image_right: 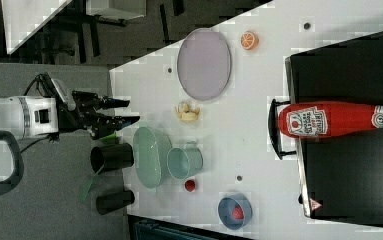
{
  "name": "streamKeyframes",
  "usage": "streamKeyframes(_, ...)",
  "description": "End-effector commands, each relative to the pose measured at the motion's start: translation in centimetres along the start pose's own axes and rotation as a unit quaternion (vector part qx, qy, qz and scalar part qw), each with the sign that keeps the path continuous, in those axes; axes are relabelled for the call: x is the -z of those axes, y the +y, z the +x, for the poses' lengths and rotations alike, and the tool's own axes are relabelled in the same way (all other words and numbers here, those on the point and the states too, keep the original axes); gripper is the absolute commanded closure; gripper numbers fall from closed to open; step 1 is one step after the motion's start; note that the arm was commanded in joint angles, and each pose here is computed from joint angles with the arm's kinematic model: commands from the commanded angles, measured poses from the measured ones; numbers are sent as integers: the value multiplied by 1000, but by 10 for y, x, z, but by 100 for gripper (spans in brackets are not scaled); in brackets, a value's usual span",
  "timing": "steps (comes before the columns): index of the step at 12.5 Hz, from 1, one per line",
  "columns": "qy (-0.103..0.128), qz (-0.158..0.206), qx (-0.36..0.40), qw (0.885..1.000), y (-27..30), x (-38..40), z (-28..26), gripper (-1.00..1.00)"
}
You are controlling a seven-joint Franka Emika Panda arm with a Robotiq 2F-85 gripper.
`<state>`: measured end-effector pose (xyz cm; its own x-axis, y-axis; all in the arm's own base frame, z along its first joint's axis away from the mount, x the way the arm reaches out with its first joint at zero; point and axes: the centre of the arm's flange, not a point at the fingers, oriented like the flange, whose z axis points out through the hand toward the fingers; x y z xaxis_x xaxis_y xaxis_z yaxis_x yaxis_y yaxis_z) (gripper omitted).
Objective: Pick Ketchup from oven and place it on table.
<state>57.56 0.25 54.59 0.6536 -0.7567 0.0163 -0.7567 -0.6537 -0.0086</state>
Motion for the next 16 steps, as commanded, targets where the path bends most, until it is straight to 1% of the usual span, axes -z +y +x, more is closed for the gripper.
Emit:
streamKeyframes(1, -24, -13, -37, 999, 133, 88, -67, -50)
streamKeyframes(3, -24, -13, -37, 999, 133, 88, -66, -96)
streamKeyframes(4, -22, -11, -40, 999, 134, 87, -63, -100)
streamKeyframes(6, -13, 4, -52, 999, 139, 87, -49, -100)
streamKeyframes(8, -3, 22, -77, 997, 150, 84, -24, -100)
streamKeyframes(10, -11, 24, -115, 993, 172, 68, 11, -100)
streamKeyframes(12, -29, 14, -158, 987, 199, 41, 48, -100)
streamKeyframes(13, -34, 10, -180, 983, 213, 27, 66, -100)
streamKeyframes(14, -30, 9, -209, 977, 231, 7, 92, -100)
streamKeyframes(15, -19, 14, -229, 973, 243, -4, 111, -100)
streamKeyframes(16, 0, 20, -251, 968, 258, -16, 132, -100)
